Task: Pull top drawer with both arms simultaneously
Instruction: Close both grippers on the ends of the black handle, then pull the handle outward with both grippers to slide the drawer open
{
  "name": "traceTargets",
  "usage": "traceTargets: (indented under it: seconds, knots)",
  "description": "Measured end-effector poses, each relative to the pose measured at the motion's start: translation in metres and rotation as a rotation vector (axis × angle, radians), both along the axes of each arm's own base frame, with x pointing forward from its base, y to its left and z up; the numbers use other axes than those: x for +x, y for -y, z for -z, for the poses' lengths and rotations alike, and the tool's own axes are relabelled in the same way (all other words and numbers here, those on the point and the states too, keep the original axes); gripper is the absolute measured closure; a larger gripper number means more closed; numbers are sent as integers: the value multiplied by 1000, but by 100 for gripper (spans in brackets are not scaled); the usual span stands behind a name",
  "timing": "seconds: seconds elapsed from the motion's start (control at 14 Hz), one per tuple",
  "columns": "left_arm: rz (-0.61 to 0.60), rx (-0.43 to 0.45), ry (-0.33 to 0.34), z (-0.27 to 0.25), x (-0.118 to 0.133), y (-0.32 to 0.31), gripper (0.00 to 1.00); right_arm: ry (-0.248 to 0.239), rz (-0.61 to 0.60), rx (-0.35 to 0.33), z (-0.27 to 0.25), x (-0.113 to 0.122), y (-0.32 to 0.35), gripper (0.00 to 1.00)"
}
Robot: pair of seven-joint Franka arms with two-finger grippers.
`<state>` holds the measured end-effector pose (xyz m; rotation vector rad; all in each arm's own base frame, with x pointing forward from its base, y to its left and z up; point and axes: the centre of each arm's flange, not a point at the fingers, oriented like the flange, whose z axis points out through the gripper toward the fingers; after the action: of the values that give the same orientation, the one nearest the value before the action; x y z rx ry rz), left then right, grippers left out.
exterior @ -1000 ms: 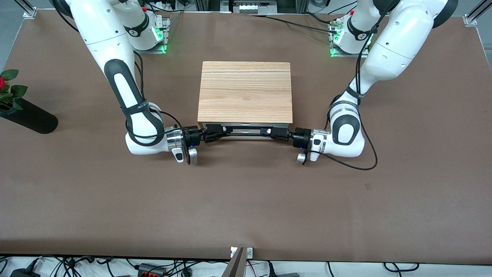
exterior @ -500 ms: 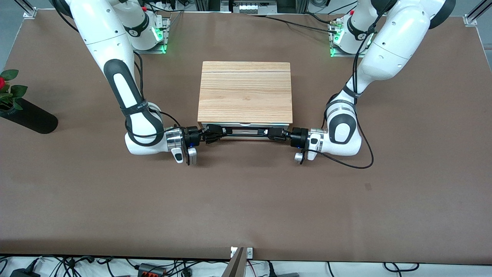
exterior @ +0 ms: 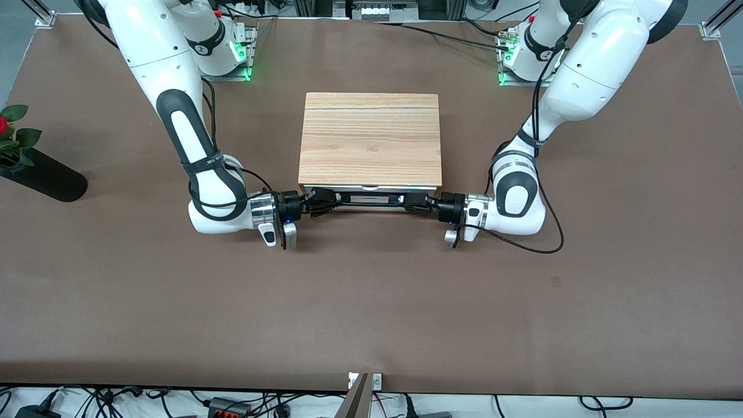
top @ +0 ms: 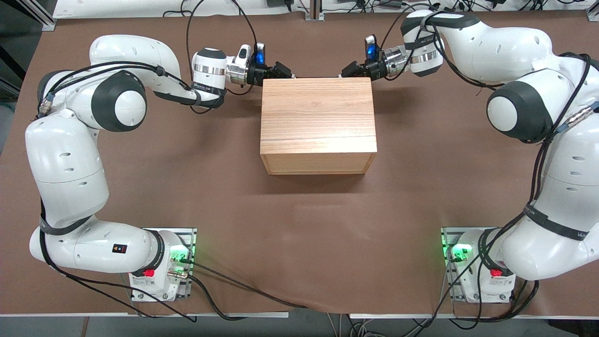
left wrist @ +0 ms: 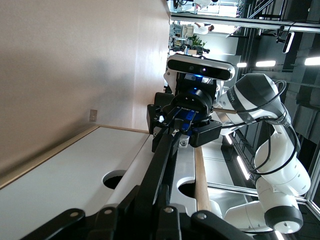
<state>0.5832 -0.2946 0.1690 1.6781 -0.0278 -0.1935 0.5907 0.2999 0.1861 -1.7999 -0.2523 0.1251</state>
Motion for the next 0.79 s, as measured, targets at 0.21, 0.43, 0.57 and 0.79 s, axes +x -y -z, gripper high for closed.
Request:
traceTargets:
  seconds: [0.21, 0.43, 0.57, 0.79]
  knots:
    - [-10, -1, 2, 0, 1, 0, 83, 3, 6, -2, -1, 1, 1, 81]
    - [-21, 7, 12, -2, 5, 0, 83, -1, 31, 9, 1, 4, 1, 81]
    - [-30, 13, 24, -5, 10, -2, 83, 0, 52, 28, 4, 9, 0, 81]
    - [-46, 20, 42, -7, 20, -4, 83, 16, 61, 41, 5, 21, 0, 81]
